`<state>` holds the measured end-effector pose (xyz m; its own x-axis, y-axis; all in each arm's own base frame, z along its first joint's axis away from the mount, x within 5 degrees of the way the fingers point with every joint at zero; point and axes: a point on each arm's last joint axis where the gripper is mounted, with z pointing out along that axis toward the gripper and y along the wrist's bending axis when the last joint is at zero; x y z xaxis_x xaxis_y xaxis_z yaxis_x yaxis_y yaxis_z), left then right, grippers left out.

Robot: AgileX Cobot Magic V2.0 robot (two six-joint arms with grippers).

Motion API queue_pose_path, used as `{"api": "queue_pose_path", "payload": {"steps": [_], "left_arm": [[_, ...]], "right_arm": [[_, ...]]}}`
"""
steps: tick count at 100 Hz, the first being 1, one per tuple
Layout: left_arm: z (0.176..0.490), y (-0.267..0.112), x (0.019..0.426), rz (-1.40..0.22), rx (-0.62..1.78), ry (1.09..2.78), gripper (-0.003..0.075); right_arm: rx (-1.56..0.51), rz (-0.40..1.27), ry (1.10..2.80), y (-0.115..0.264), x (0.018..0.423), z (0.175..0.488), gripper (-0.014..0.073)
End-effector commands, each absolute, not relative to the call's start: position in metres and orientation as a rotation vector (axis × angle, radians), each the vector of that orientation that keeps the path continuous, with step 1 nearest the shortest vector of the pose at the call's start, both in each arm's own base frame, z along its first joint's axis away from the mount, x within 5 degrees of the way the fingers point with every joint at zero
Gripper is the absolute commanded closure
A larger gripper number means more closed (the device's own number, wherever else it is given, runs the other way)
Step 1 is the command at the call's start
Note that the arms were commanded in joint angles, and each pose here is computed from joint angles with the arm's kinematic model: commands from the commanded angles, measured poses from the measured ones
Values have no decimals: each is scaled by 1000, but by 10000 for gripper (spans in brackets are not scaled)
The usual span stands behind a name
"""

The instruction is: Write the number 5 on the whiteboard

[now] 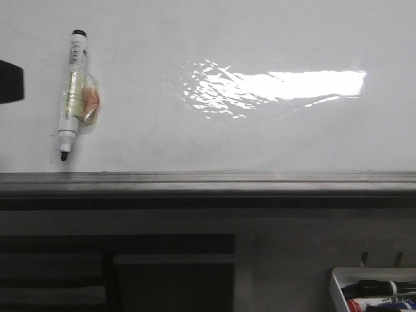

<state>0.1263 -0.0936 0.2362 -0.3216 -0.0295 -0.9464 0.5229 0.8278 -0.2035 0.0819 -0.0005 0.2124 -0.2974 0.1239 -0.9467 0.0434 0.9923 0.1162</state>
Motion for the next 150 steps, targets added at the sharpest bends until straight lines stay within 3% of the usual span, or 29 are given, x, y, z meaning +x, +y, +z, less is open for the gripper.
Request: {"api": "queue_pose_path", "payload": {"steps": [1,29,66,71,78,92,110,121,150], "left_arm": [[254,-105,138,-617,350,1728,302],[241,-128,166,-593,328,1853,302],[219,-138,185,-554,292,1891,305],[214,-139,187,-547,294,1908,331],[211,-140,188,-542,294,1927,430],[208,-140,187,-541,289,1955,745],[206,-141,185,-532,333,1983,741],[208,-144,181,-508,484,1938,741],[230,-155,162,-418,1025,1547,741]], "right_arm": [[121,69,1767,-2,87,231,656],[121,69,1767,-2,87,231,656],[112,79,1767,-1,87,231,656],[104,92,1768,0,87,231,656],[79,117,1780,3,86,230,656],[14,167,1831,10,86,226,656],[-92,239,1910,20,90,234,656],[-191,299,1958,32,96,246,656],[-489,523,1860,82,112,295,656]]}}
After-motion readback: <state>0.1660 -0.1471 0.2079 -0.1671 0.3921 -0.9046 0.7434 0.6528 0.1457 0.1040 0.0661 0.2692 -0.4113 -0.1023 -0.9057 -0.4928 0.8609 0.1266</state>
